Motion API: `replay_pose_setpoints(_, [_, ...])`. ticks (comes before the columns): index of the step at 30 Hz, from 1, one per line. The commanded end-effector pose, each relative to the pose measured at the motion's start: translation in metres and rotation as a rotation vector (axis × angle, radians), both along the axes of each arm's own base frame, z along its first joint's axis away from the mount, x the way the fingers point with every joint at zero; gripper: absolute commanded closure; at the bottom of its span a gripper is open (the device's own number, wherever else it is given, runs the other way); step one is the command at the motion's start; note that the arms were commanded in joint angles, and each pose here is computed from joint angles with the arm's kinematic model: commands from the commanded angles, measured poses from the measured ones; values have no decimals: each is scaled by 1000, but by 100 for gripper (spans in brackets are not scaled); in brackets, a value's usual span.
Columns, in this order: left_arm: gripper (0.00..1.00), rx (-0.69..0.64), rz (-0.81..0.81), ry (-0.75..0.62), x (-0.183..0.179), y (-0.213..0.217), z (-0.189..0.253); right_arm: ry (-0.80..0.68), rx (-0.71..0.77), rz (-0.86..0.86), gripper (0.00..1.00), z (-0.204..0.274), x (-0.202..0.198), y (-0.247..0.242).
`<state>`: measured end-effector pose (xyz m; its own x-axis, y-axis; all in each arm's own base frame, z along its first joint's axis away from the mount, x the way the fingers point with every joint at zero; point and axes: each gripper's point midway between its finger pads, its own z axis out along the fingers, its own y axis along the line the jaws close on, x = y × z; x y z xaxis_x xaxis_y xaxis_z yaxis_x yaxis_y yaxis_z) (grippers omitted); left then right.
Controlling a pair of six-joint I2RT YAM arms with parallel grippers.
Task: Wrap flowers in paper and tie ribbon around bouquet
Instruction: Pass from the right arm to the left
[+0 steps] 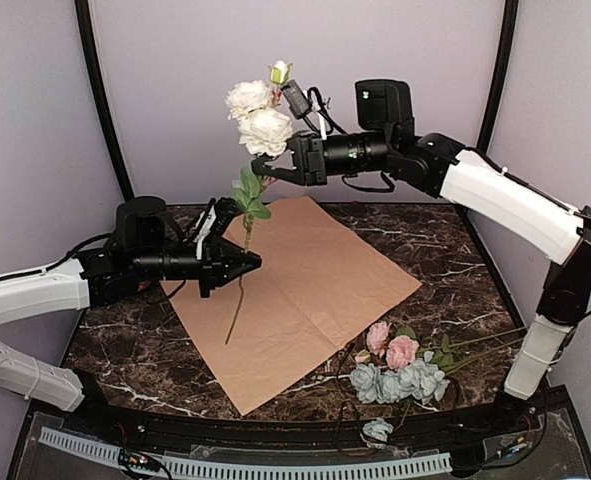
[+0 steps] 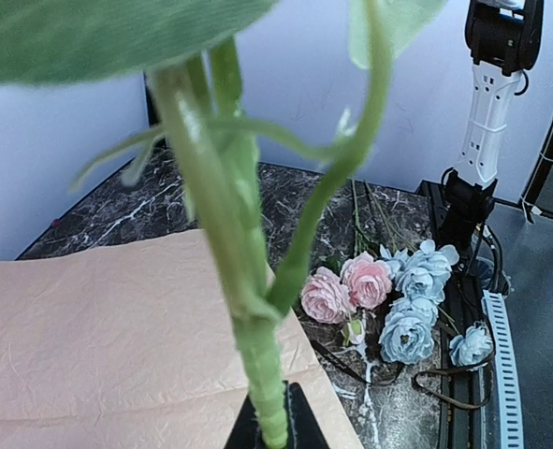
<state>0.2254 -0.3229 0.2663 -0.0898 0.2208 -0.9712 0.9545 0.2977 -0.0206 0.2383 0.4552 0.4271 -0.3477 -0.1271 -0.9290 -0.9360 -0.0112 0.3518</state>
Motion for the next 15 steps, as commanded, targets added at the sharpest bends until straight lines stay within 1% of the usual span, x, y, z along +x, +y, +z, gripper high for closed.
replay_pose_setpoints(1, [100, -89, 127, 71, 20, 1, 20, -20, -46, -271, 52, 2, 44, -16])
replay_pose_setpoints(2, [100, -91, 198, 116, 32, 4, 20, 4, -81, -381, 38, -7, 66, -27])
replay_pose_setpoints(4, [100, -65, 371, 234, 62, 12, 14, 82, -147, -565, 25, -29, 104, -57])
replay_pose_setpoints(5, [100, -36, 430, 287, 74, 16, 9, 123, -170, -647, 17, -41, 119, -76])
replay_pose_setpoints(6, [100, -14, 475, 333, 86, 19, 5, 162, -188, -703, 11, -52, 131, -91])
replay_pose_setpoints(9, [100, 21, 551, 500, 117, 25, -21, 211, -255, -780, 5, -90, 146, -121])
replay_pose_setpoints(10, [100, 19, 577, 589, 135, 33, -37, 218, -295, -804, 4, -103, 148, -130])
replay_pose_setpoints(12, [100, -10, 590, 758, 154, 39, -58, 214, -396, -857, 2, -126, 150, -144])
replay_pose_setpoints(13, [100, -8, 590, 804, 163, 40, -69, 205, -448, -881, 2, -135, 150, -151])
replay_pose_setpoints(15, [100, 33, 619, 831, 181, 39, -87, 178, -548, -928, 2, -149, 149, -168])
